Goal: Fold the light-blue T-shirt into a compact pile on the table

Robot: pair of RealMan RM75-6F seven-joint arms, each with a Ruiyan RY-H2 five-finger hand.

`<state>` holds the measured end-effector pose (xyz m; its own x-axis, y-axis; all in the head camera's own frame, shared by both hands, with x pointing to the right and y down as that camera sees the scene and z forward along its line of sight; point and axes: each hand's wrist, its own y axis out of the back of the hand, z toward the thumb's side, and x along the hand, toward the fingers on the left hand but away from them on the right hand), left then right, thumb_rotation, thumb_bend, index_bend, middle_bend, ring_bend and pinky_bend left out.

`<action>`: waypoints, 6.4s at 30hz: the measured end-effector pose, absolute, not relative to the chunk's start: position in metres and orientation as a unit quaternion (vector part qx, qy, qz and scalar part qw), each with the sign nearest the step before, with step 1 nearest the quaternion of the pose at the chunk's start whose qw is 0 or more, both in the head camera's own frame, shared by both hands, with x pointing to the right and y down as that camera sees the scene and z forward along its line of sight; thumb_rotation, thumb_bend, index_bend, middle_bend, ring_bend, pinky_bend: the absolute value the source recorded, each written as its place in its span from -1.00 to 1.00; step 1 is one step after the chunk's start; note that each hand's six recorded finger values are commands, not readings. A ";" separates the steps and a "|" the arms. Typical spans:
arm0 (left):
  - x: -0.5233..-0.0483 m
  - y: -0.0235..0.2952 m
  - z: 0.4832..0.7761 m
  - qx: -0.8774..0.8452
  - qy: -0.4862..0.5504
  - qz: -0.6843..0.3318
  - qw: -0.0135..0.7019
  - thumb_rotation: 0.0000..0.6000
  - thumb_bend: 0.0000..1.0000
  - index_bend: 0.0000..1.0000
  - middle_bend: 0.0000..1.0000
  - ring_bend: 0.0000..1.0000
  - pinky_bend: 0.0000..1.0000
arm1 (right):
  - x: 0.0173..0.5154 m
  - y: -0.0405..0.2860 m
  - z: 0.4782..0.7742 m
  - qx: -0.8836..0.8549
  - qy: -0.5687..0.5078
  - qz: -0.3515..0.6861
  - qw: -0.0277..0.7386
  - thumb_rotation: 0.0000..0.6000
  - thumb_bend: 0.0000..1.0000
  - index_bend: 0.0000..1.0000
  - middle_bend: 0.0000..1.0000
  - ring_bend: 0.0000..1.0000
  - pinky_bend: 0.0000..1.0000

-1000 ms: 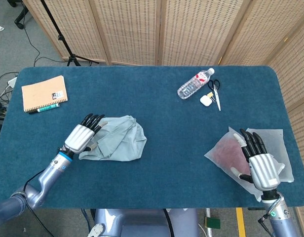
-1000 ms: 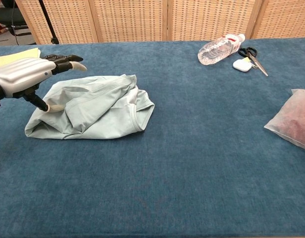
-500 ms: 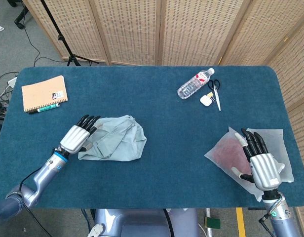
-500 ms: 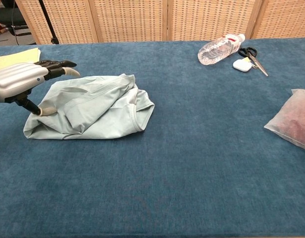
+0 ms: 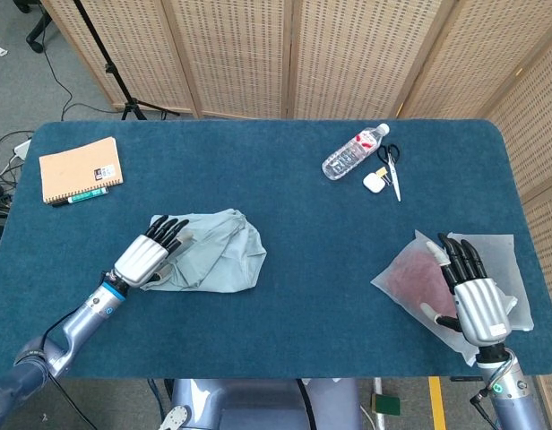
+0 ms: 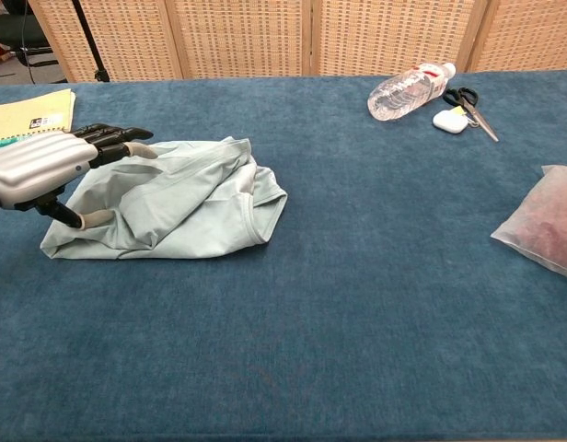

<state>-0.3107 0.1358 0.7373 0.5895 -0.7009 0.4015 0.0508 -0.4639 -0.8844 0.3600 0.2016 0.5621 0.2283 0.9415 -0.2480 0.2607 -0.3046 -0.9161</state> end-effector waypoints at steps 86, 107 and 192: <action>-0.179 0.162 0.715 -0.645 0.050 -0.211 0.732 1.00 0.16 0.26 -1.00 -1.00 -1.00 | 0.361 0.201 0.559 -0.686 -0.444 0.434 0.381 1.00 -0.94 -1.00 -1.00 -1.00 -1.00; -0.149 0.166 0.721 -0.630 0.043 -0.201 0.749 1.00 -0.60 -1.00 -1.00 -1.00 -1.00 | 0.363 0.201 0.558 -0.688 -0.445 0.432 0.377 1.00 -0.94 -1.00 -1.00 -1.00 -1.00; -0.093 0.086 0.747 -0.662 0.180 -0.366 0.629 1.00 -0.75 -1.00 -1.00 -1.00 -1.00 | 0.369 0.194 0.566 -0.688 -0.444 0.446 0.361 1.00 -0.94 -1.00 -1.00 -1.00 -1.00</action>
<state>-0.0932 0.0859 0.7468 0.6666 -0.6991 0.2586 0.2225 -0.1444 -0.9642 0.3690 0.1939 0.5661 0.2085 0.9333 -0.2924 0.2895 -0.3444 -0.8931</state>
